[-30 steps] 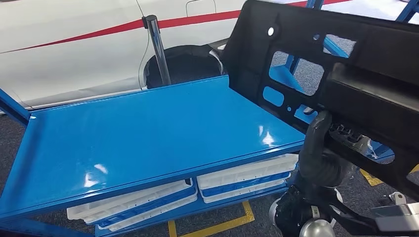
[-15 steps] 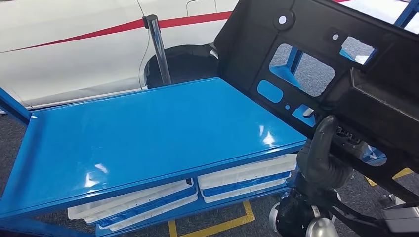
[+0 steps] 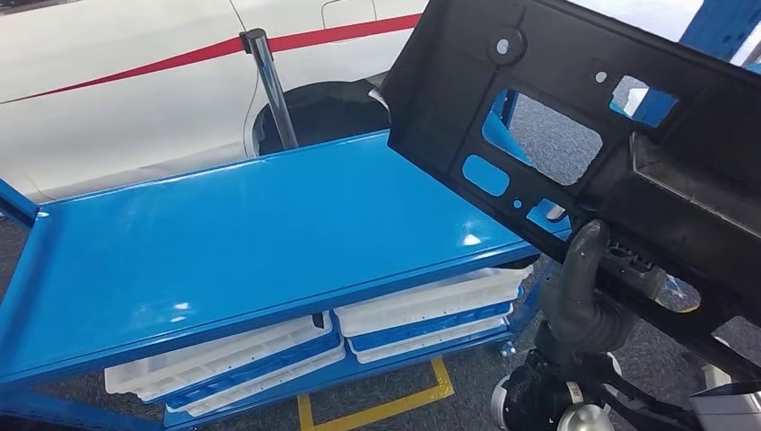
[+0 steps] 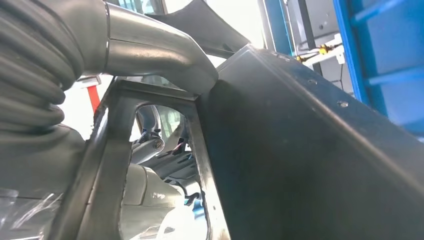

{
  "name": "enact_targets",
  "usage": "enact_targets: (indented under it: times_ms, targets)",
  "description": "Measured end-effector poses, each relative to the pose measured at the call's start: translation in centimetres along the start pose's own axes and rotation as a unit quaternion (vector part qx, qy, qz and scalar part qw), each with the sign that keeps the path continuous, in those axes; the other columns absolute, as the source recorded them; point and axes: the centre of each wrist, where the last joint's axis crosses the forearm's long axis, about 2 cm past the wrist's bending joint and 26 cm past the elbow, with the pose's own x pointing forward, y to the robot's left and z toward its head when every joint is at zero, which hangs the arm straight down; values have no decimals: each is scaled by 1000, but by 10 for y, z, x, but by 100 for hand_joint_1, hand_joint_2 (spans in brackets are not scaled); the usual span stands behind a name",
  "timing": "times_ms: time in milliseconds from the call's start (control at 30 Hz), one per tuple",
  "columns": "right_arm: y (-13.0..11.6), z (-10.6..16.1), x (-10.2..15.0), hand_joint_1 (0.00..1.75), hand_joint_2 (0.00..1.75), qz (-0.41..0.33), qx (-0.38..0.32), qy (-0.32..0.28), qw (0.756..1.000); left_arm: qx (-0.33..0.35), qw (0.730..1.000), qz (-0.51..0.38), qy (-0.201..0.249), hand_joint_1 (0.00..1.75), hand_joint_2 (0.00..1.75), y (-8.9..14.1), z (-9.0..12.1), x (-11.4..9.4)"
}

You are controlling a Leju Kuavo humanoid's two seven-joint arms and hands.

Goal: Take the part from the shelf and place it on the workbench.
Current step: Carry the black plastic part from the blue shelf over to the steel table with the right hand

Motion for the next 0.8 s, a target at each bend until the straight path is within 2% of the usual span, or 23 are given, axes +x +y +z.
enact_targets:
  times_ms: [800]
  targets:
    - [1,7,2,175,175,19,26,-6,999,2,1000,-3,-2,0,175,2,0,0]
